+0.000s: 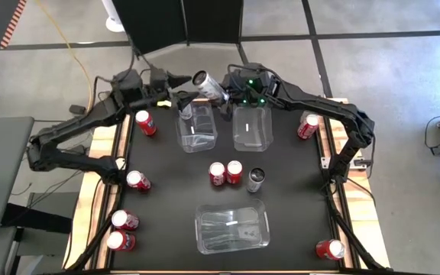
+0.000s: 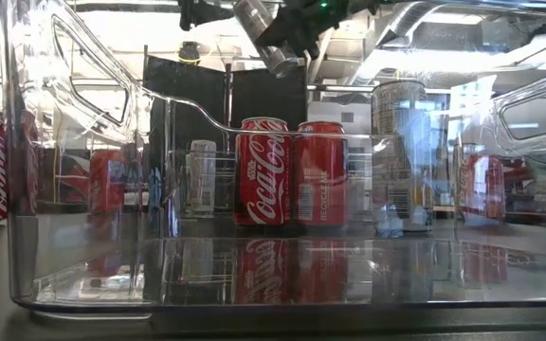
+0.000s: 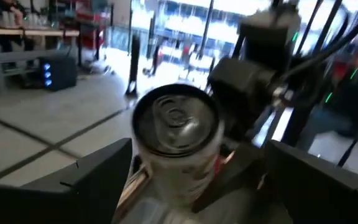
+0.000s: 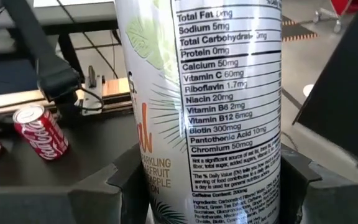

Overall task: Sort soda cans
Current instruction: Put the bottom white soda can into the top left transparent bin

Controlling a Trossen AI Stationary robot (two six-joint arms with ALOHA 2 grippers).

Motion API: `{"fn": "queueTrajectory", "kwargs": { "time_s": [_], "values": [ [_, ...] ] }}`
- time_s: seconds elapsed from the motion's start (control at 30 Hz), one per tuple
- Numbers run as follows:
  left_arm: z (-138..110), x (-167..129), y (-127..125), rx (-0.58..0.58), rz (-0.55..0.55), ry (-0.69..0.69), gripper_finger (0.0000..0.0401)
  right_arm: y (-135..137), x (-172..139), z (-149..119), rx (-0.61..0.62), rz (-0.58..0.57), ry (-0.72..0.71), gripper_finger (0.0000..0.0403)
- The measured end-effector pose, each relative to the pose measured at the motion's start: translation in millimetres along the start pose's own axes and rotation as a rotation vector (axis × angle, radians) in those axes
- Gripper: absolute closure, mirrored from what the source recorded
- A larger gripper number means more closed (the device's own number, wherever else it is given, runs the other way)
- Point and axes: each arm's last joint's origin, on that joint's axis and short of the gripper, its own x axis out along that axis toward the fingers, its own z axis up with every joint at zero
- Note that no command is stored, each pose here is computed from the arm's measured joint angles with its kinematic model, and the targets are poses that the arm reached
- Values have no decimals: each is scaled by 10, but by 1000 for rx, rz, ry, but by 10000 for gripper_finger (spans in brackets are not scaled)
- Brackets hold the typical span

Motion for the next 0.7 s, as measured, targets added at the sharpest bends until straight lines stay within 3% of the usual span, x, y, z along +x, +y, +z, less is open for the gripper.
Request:
{"fn": "queueTrajectory", "kwargs": {
  "time_s": [0.17,0.33,0.53,0.7],
  "values": [
    [149,72,34,111,50,114,40,11,0,-18,-43,19,18,157],
    [334,160,65,115,30,113,40,10,7,-11,-70,19,9,157],
    [295,368,91,120,-6,252,40,28,23,-11,-91,24,3,157],
    [339,518,97,107,-41,263,40,33,23,-8,-92,27,0,157]
  ]
}}
